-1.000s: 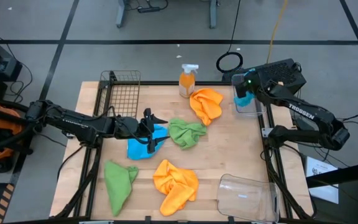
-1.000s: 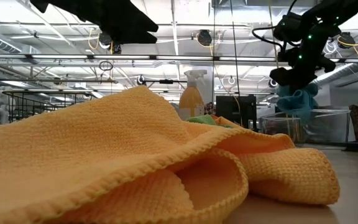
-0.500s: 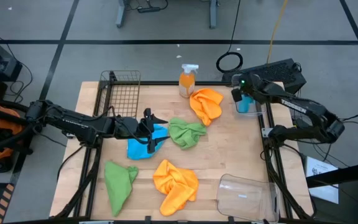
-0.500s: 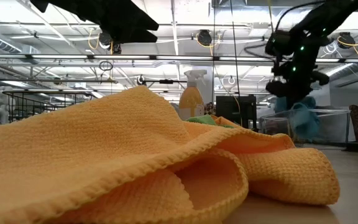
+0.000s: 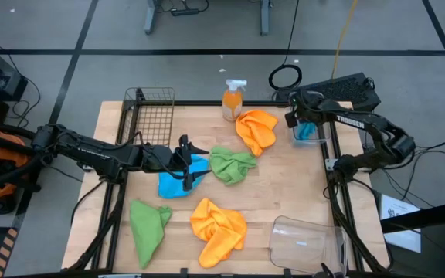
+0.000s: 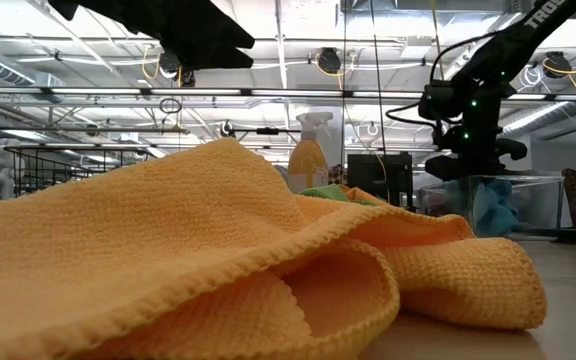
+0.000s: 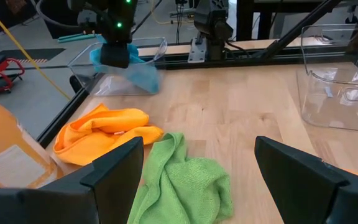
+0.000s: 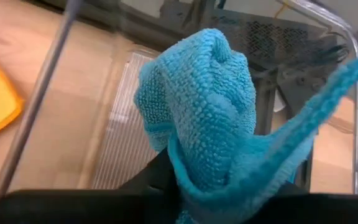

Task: Sort microfiber towel by color & place in baskets
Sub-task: Put the right blue microfiber towel into the top transparent bin, then put the blue microfiber towel into the top transparent bin

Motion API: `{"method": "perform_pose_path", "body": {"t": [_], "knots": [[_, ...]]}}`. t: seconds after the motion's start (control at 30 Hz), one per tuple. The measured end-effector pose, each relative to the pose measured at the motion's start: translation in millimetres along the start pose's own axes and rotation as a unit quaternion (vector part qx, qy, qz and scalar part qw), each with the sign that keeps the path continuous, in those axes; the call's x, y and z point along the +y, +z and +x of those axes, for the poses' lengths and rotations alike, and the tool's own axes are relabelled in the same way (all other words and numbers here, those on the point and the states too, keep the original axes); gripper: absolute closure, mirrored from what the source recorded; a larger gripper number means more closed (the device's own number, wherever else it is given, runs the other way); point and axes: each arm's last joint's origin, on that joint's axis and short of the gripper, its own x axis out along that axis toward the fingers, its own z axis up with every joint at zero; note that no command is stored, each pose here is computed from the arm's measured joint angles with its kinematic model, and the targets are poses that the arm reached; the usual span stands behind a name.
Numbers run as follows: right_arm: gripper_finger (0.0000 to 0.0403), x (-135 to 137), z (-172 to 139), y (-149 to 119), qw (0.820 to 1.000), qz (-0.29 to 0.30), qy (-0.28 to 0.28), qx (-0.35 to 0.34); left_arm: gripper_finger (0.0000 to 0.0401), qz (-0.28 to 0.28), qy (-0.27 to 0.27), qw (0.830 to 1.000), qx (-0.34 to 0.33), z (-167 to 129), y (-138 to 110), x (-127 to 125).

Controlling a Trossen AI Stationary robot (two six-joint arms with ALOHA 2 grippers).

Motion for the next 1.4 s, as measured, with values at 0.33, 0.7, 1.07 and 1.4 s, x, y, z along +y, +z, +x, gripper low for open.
{"method": "perform_pose_path", "body": {"t": [0.33, 0.7, 1.07, 1.4], "knots": [[0.0207, -10.3, -24.5, -0.3, 0.999, 0.022, 0.040, -0.024, 0.0091, 0.003, -0.001, 1.000, 0.010, 0.0, -2.0, -0.1], [0.0178, -24.4, -77.5, -12.1, 0.986, 0.042, 0.140, -0.079, 0.0091, -0.016, -0.001, 1.000, 0.016, 0.0, -3.1, -0.1], [0.0209, 6.1, -147.0, -41.4, 0.927, -0.039, 0.314, -0.203, 0.0091, -0.053, 0.017, 0.980, 0.190, -7.1, -37.2, 1.1], [0.0211, 58.4, -187.6, -79.3, 0.841, -0.137, 0.446, -0.273, 0.0091, -0.046, 0.004, 0.962, 0.270, -5.8, -54.7, -1.0]]}}
